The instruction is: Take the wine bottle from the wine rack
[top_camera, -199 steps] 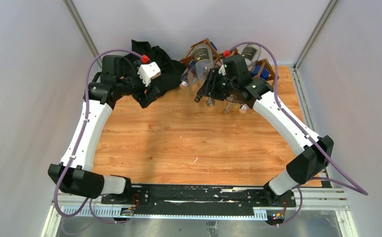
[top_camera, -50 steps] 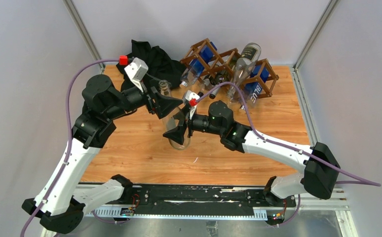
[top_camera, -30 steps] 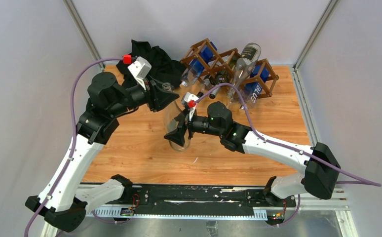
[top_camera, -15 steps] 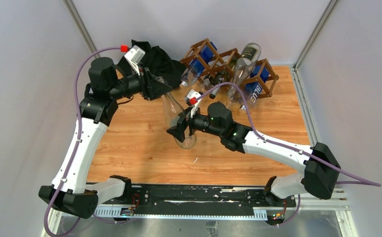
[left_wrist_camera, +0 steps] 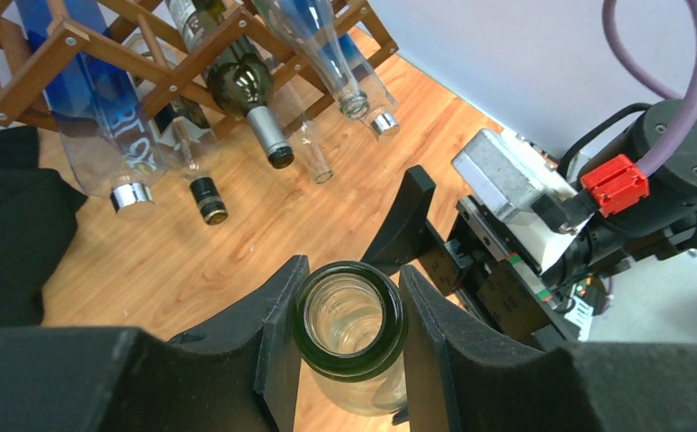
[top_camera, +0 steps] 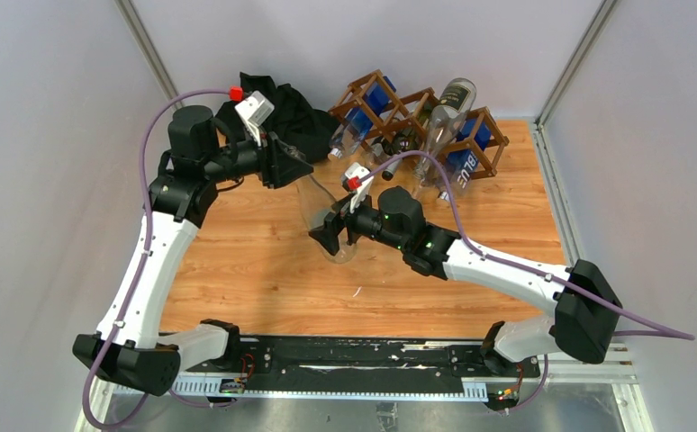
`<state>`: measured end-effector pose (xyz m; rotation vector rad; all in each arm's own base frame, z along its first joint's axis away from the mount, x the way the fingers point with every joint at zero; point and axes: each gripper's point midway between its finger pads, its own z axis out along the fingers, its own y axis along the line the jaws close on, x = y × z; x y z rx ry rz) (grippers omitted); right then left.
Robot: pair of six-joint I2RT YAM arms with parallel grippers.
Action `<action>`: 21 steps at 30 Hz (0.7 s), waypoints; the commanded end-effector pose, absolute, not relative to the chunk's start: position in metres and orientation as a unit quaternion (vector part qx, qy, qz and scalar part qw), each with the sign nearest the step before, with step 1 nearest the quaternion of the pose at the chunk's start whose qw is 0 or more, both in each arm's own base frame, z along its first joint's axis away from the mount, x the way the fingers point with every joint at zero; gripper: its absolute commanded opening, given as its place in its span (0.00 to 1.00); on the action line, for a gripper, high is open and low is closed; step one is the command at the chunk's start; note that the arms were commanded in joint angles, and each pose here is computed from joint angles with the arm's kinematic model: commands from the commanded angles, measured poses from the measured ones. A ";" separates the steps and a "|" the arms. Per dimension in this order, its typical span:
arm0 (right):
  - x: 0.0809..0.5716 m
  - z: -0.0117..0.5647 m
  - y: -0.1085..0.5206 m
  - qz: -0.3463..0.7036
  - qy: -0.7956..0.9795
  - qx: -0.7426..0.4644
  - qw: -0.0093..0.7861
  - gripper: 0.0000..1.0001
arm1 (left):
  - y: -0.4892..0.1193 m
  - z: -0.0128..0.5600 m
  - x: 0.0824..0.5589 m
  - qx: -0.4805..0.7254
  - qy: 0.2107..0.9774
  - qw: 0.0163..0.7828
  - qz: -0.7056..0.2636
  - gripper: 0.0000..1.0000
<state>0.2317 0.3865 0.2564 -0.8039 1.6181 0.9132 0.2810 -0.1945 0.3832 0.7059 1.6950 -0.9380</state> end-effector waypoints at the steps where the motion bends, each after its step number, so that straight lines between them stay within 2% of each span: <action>1: 0.224 0.260 0.389 0.393 0.673 -0.343 0.524 0.98 | -0.151 0.428 0.337 0.303 0.649 0.661 -0.224 0.00; 9: 0.233 0.237 0.380 0.362 0.697 -0.331 0.522 0.99 | -0.141 0.423 0.345 0.318 0.650 0.665 -0.183 0.00; 21: 0.241 0.269 0.340 0.343 0.708 -0.287 0.547 1.00 | -0.114 0.377 0.388 0.303 0.690 0.642 -0.139 0.00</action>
